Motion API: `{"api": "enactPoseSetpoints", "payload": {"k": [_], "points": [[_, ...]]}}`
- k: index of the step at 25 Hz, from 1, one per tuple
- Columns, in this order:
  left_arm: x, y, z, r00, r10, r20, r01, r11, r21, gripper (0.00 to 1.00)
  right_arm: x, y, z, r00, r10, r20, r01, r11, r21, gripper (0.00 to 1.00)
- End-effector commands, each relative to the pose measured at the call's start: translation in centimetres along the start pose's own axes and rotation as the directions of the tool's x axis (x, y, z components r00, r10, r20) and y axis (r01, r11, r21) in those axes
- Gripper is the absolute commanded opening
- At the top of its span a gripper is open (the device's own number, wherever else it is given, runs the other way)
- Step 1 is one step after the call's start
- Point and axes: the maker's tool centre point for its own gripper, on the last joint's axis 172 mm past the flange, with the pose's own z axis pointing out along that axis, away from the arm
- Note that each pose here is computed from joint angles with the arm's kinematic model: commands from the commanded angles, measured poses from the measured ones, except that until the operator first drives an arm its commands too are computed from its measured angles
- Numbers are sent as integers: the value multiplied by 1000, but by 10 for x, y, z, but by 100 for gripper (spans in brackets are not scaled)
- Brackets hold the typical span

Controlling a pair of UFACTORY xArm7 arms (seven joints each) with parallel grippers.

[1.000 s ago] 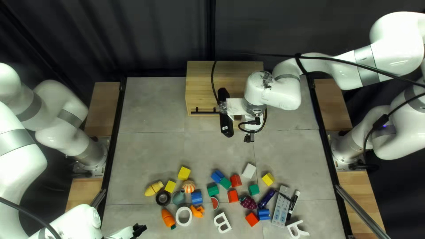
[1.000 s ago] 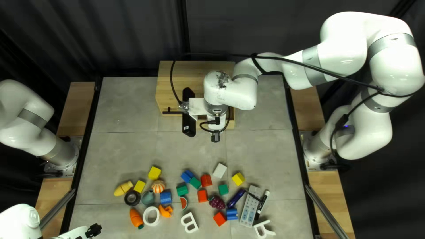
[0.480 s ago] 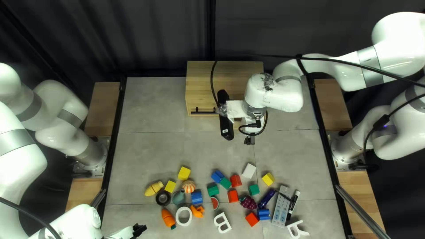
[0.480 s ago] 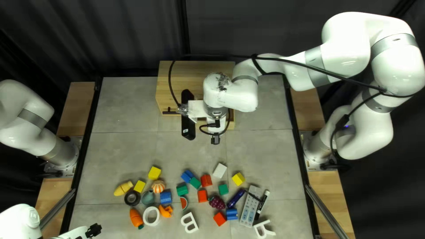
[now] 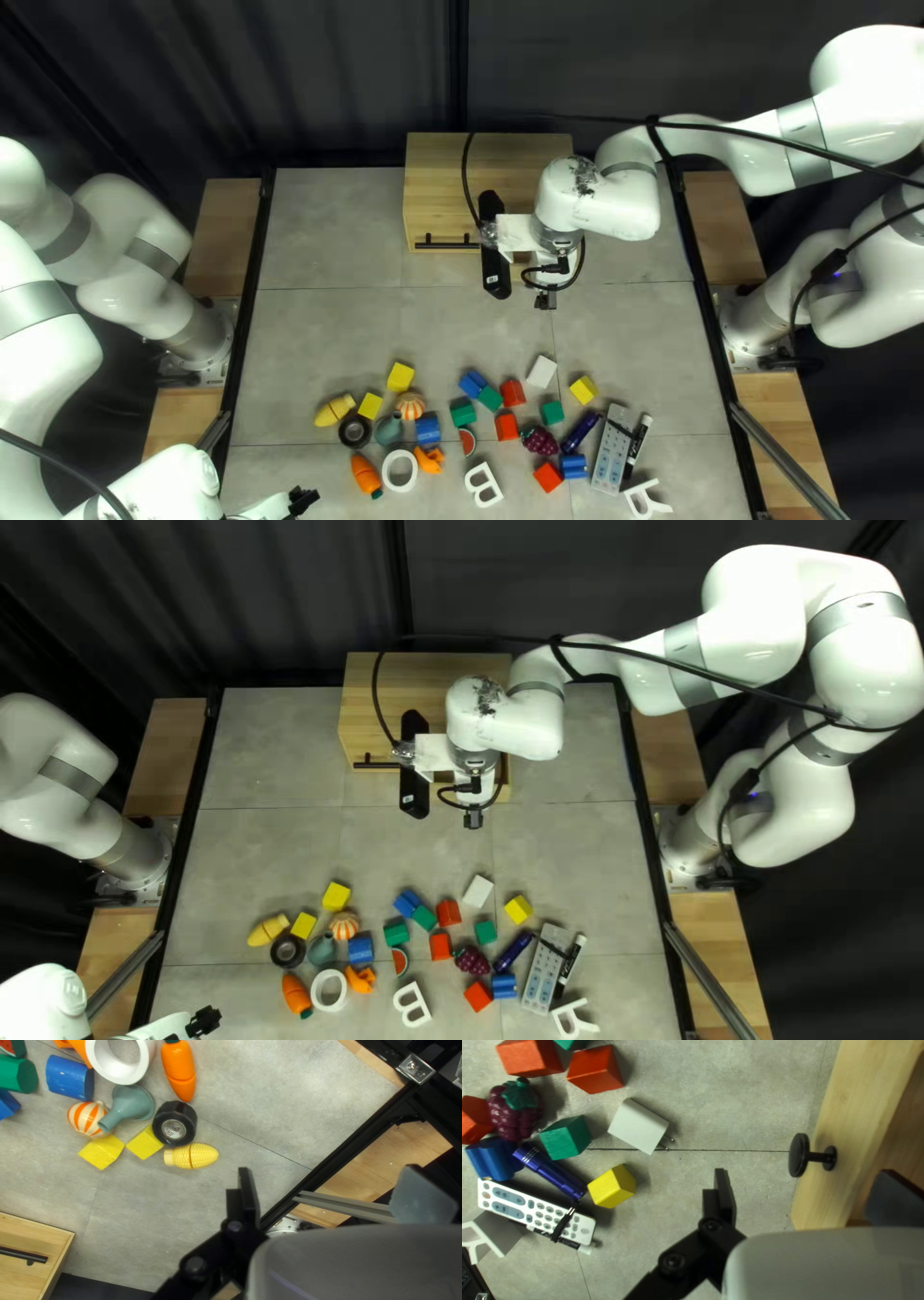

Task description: Open drawers and place objects into drawer and close

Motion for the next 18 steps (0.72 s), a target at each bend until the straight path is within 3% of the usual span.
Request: {"api": "enactPoseSetpoints", "payload": {"k": [1, 18], "points": [[0, 0, 0, 1000, 0, 0, 0, 1000, 0, 100, 4, -6, 3, 1000, 2, -6, -2, 1000, 6, 100], [0, 0, 0, 1000, 0, 0, 0, 1000, 0, 100, 13, -29, -5, 1000, -25, -6, 25, 1000, 14, 100]]}}
